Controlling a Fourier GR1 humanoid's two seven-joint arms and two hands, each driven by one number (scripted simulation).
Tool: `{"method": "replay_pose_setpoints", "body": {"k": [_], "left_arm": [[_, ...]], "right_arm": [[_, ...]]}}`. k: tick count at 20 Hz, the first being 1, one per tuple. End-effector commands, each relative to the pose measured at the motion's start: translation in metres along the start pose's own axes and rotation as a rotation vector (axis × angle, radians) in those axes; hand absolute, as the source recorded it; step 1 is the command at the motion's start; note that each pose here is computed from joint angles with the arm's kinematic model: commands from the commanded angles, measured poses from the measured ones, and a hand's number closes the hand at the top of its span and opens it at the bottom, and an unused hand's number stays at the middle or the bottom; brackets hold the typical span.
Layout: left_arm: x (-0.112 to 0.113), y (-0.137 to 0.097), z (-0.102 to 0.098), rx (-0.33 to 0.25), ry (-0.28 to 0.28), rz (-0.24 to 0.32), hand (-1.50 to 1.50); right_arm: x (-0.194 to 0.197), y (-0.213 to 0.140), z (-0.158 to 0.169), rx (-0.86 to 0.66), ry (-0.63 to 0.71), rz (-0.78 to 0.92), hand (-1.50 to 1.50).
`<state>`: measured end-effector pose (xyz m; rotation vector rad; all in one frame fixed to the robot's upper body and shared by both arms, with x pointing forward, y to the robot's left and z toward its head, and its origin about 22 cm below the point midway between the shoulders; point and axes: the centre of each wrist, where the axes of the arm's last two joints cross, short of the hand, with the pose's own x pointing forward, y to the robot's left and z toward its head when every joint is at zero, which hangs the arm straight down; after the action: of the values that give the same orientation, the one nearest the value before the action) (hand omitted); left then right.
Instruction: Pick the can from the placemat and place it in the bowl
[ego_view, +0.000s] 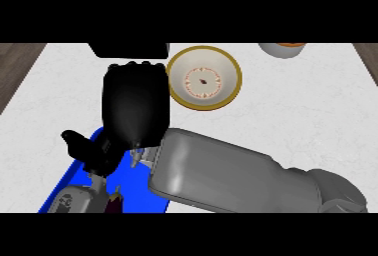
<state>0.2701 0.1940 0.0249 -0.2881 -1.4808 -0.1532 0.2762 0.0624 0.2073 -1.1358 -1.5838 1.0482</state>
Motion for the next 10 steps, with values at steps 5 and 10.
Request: {"method": "replay_pose_setpoints", "body": {"k": [5, 10], "left_arm": [[0.002, 0.008, 0.002, 0.005, 0.0, 0.012, 0.0], [0.013, 0.002, 0.003, 0.01, -0.011, 0.002, 0.0]], "right_arm": [[-0.014, 0.005, -0.049, -0.051, 0.195, -0.08, 1.5], [-0.067, 0.034, -0.093, -0.069, 0.214, -0.077, 1.5]]}}
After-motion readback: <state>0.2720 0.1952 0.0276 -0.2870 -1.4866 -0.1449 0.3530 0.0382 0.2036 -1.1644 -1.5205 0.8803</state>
